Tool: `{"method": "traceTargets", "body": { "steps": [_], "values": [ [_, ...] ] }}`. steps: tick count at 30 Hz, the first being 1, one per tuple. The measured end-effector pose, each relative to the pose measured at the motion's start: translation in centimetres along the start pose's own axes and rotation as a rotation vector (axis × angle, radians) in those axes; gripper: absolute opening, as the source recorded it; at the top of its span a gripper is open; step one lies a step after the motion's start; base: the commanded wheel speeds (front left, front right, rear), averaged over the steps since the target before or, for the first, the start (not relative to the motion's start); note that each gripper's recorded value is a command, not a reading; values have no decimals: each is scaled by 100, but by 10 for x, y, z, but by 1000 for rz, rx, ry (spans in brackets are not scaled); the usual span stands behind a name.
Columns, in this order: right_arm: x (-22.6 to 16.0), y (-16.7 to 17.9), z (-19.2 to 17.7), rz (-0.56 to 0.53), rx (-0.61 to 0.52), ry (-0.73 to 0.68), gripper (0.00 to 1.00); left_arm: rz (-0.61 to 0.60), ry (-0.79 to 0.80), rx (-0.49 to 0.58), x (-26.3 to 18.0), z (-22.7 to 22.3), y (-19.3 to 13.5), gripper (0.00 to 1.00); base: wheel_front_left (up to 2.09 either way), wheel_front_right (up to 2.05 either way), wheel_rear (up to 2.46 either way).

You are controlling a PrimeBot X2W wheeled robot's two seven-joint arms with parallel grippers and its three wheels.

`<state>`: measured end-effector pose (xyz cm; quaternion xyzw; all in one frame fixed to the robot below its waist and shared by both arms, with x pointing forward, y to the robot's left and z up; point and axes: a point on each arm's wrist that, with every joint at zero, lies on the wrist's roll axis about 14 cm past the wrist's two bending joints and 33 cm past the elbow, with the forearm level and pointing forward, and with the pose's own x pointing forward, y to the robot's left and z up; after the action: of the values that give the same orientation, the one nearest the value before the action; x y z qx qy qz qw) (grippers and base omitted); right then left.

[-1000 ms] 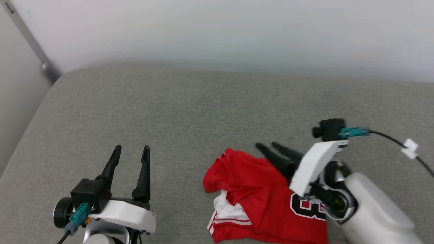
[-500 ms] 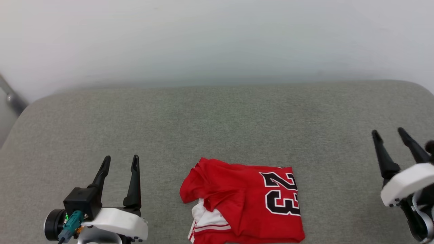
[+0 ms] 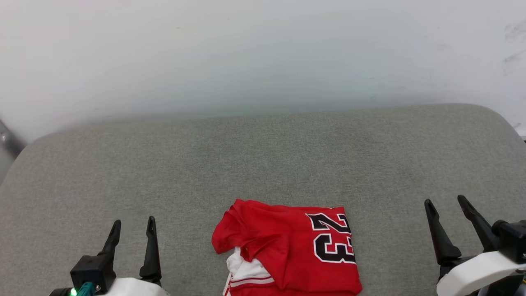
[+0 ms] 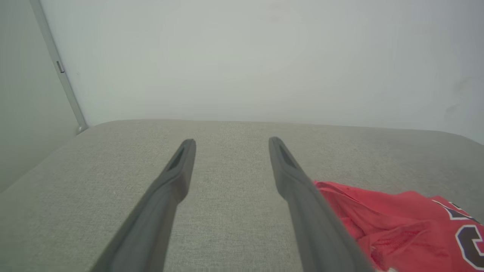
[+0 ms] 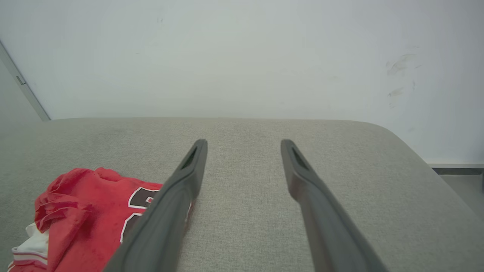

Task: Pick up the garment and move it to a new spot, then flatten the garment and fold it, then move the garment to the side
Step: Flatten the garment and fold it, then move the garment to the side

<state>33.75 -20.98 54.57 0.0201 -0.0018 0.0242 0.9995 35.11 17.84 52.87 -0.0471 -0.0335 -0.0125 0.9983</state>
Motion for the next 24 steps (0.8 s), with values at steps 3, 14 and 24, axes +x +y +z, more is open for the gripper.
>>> {"method": "traceTargets", "body": {
  "steps": [3, 14, 24],
  "values": [
    [-1, 5, 5, 11, 2, -13, 100, 11, 2, -5, -4, 0, 2, 100, 0, 0, 0],
    [0, 6, 12, 13, 17, -26, 100, 27, -5, -8, -9, 2, 6, 100, 0, 0, 0],
    [5, -60, -28, -96, 126, 258, 100, 72, -27, -32, -7, 7, 13, 100, 0, 0, 0]
  ]
}}
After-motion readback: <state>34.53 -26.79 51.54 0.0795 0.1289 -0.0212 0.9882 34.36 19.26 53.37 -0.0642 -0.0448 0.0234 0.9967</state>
